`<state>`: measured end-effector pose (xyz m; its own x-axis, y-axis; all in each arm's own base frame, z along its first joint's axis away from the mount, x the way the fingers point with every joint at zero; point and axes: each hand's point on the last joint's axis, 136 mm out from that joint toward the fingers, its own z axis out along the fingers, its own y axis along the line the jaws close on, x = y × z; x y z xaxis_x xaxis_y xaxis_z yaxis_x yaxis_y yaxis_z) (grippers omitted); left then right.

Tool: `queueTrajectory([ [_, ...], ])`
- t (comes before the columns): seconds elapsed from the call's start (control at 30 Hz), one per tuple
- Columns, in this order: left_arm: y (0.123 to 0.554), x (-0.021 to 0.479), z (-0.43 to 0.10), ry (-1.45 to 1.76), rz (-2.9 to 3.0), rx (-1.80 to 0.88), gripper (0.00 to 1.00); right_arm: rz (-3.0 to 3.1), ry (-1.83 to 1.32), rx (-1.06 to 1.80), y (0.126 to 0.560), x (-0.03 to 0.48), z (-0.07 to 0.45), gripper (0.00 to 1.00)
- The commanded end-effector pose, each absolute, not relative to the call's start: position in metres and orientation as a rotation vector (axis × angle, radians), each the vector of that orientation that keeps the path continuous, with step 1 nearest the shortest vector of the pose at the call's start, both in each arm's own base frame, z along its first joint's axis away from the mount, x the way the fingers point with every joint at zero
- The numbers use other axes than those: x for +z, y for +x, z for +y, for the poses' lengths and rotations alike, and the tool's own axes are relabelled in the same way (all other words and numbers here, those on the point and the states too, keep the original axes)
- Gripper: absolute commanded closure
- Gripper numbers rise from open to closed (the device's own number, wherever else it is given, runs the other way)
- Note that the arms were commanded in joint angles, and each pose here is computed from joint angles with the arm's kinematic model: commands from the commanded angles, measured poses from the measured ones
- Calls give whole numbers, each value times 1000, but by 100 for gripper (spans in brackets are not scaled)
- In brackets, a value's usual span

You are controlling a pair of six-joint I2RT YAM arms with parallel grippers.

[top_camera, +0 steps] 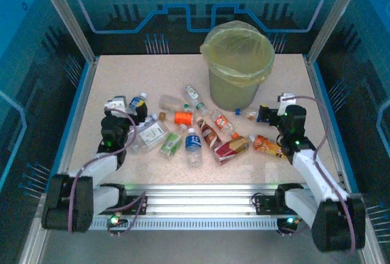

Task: Put the plastic bottles in the bin

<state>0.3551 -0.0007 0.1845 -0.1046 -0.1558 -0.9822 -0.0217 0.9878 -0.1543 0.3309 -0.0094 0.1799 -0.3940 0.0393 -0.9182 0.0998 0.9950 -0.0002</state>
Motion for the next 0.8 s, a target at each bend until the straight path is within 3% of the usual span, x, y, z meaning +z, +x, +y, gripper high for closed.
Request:
queueTrajectory([
  [0.0,347,200,-15,-168,1689,-249,1,2066,337,-116,289,174,-34,0],
  [0.4,316,212,-82,-100,1897,-479,1,2367,594,-47,207,155,-30,0],
  [0.77,308,216,-113,-82,1960,-606,1,2579,798,177,199,127,3,0],
])
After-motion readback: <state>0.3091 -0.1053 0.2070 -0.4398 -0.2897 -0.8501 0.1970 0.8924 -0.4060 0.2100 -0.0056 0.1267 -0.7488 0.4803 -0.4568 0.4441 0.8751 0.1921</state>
